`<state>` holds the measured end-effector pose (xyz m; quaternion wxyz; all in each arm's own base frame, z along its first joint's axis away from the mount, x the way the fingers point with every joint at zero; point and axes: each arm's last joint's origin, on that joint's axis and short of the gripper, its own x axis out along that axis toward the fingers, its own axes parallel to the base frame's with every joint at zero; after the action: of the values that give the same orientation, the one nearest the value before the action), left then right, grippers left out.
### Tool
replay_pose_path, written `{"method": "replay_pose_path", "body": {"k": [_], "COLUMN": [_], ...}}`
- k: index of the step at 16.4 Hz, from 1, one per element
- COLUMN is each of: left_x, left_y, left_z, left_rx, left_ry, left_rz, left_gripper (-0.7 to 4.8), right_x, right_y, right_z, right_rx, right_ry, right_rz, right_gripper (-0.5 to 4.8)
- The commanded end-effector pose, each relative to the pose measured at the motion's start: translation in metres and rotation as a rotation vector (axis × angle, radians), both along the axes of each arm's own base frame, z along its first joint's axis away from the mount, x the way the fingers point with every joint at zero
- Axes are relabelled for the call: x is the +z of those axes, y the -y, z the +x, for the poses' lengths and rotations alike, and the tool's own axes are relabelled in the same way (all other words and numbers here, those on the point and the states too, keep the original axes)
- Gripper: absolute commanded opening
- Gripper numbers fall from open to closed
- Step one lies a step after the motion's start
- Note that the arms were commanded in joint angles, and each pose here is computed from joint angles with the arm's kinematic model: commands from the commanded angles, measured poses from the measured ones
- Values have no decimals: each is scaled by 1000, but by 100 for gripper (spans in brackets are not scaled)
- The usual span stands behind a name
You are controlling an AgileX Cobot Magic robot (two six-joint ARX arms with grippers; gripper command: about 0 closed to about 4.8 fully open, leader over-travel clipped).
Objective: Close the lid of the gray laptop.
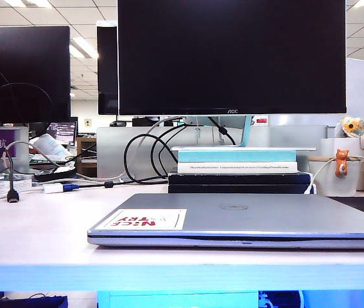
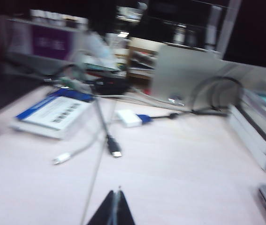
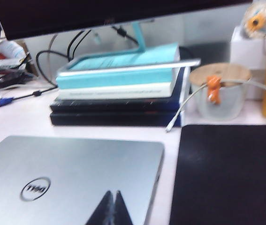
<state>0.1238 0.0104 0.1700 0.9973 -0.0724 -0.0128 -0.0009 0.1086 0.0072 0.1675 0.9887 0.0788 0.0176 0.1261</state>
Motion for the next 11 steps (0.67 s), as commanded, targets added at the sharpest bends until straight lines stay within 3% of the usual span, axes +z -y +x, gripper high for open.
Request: {"method": "replay_pose_path", "body": {"k": [1,2,3,8,9,11], "left_x": [-6,-11,-10,-8,-6,0], "left_y": [0,-2,-2,-2,0,10], "left_z": [0,0,0,0,0,-2], "left_rx": [-23,53,69,65,46,-59], "left_ry": [-61,-118,-108,-80,-62,-20], "left_rz": [23,25,25,-60,-118,-116], "left_gripper": [-6,-6,-5,-5,-6,-6], "right_x": [-3,-7,-8,-2,2,7], "right_y": [0,1,1,3,3,2], "right_z": [0,0,0,1,1,0], "right_rx": [-8,-38,-58,-101,-98,-90], "right_ry": [-3,-44,-52,4,26,38], "right_rz": [-58,-78,-78,-51,-28,-25], "right_gripper": [-1,-1,-1,-1,-1,-1]}}
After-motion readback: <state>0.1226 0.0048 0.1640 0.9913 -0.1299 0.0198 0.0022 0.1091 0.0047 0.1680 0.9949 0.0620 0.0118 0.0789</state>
